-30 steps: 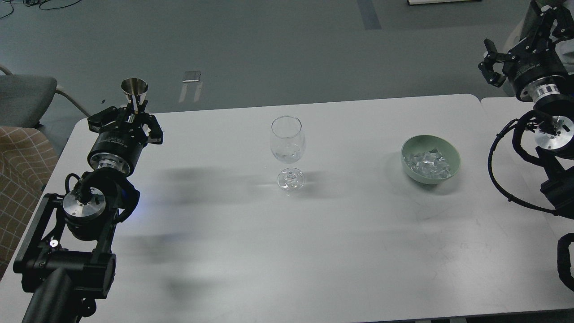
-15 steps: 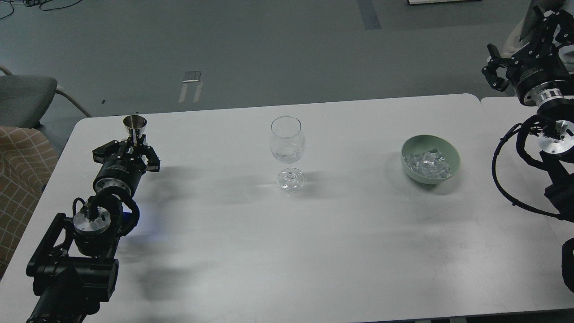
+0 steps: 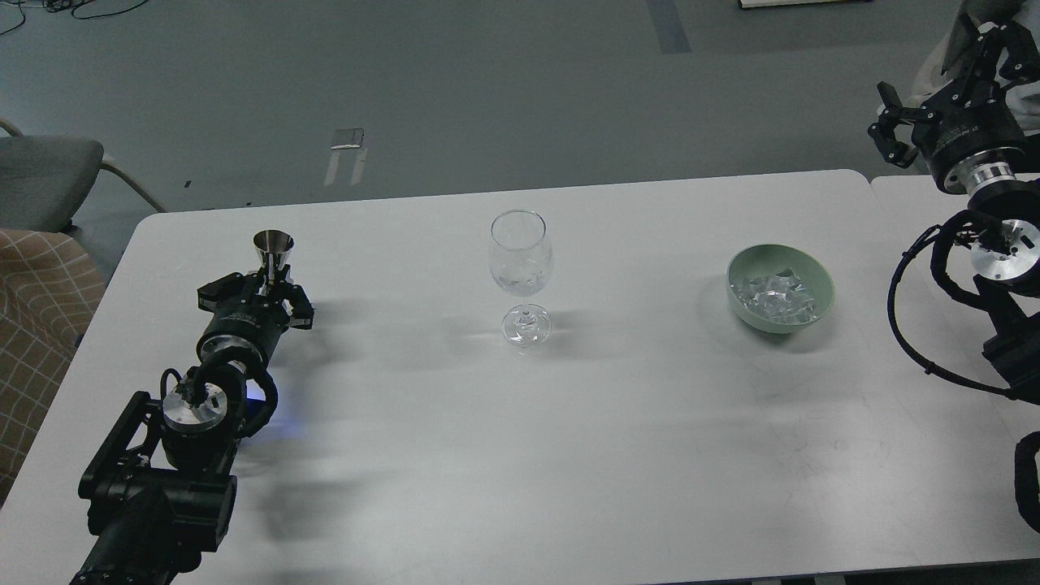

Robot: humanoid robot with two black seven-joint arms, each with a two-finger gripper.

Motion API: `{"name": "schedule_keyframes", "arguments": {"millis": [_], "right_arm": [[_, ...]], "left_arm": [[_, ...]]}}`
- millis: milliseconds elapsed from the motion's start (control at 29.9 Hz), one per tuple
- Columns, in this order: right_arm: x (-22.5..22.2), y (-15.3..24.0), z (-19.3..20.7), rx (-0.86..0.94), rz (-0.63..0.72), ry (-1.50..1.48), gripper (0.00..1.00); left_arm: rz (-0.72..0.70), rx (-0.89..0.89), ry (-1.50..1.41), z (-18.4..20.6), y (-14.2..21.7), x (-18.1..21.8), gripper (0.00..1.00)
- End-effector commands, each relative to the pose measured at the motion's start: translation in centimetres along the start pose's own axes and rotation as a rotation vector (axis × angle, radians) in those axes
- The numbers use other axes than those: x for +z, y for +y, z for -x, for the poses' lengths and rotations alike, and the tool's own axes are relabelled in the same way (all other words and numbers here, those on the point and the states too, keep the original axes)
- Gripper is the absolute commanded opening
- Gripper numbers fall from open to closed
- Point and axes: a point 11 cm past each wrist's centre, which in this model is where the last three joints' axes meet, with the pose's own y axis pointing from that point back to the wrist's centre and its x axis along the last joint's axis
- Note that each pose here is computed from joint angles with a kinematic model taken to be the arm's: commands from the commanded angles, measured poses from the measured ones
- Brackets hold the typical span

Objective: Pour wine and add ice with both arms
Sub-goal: 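Lower the jigger to its original spot and open the left gripper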

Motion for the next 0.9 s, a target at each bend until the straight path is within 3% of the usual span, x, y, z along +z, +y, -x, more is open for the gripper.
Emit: {"name": "schedule_keyframes", "arguments": {"millis": [0, 201, 502, 635, 869], "right_arm": [[0.0, 0.1, -0.1, 0.001, 0.000, 0.000, 1.00], [0.2, 0.1, 0.0, 0.000, 0.002, -0.004, 1.00], [0.1, 0.0, 0.1, -0.002, 0.001, -0.001, 1.00], [0.0, 0.0, 0.0, -0.001, 0.000, 0.000, 1.00], [0.0, 0.0, 0.0, 0.000, -0.003, -0.003, 1.00]], "left_arm": [[-0.001, -0.001, -0.001, 0.0, 0.0, -0.1, 0.39], [0.002, 0.000, -0.002, 0.0, 0.0, 0.0, 0.57], [0.000, -0.026, -0.002, 0.9, -0.1, 0.0, 0.60], [-0.011, -0.078, -0.004, 2.7, -0.1, -0.1, 0.77], [-0.010, -0.147, -0.011, 4.9, 0.3, -0.2, 0.82]]}}
